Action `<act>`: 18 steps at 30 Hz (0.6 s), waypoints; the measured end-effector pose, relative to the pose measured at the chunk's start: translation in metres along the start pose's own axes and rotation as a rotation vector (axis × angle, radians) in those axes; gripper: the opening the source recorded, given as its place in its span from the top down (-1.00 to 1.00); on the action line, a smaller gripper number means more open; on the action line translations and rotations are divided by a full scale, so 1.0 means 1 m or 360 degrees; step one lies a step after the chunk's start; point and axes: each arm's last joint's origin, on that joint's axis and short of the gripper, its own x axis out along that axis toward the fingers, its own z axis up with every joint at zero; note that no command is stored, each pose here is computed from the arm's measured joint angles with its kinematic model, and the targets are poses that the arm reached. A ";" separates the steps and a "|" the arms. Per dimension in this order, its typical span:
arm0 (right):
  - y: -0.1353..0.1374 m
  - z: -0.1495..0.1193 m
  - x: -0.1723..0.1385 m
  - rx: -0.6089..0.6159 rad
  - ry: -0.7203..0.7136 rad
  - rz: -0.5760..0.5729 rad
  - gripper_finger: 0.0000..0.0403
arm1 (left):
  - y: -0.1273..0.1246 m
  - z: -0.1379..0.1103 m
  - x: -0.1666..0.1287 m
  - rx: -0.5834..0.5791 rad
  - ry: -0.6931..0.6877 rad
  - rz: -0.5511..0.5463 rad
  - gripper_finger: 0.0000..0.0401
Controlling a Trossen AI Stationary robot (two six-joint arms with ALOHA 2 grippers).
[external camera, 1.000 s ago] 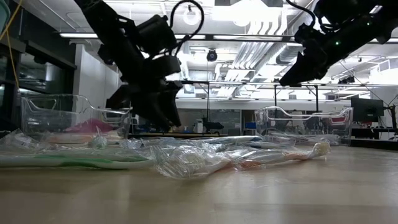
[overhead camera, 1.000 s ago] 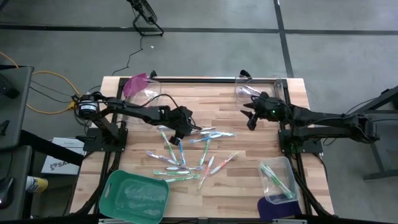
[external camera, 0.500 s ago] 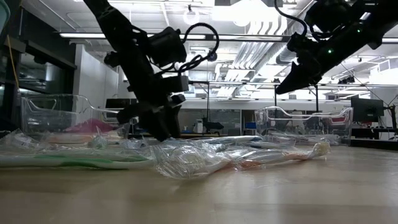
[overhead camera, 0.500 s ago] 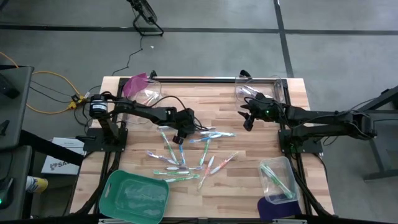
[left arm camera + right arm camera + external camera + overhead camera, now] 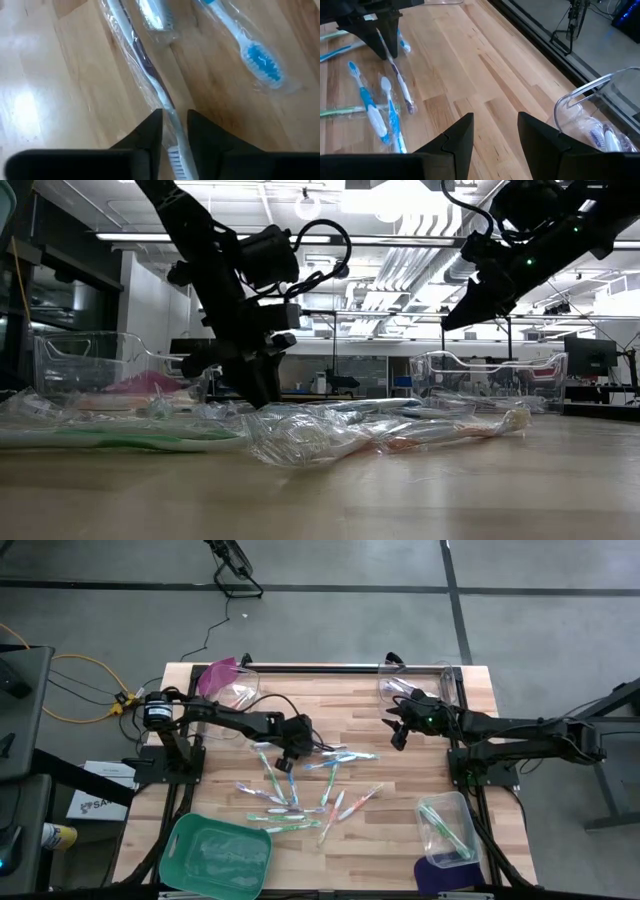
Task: Pick & Place Toothbrushes
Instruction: Put the purple toothbrush into the right transparent bin
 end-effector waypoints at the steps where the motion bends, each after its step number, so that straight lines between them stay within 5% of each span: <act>1: 0.000 0.000 0.000 0.0000 0.0001 -0.0001 0.27 | 0.000 0.000 0.000 0.0028 0.0004 0.0006 0.65; 7: 0.000 0.000 0.000 0.0001 0.0000 0.0008 0.27 | 0.002 -0.001 0.000 0.0149 0.0064 0.0086 0.94; 18: 0.003 0.006 0.000 0.0014 -0.0087 0.0169 0.27 | 0.014 0.007 -0.006 0.0141 0.0196 0.0360 0.97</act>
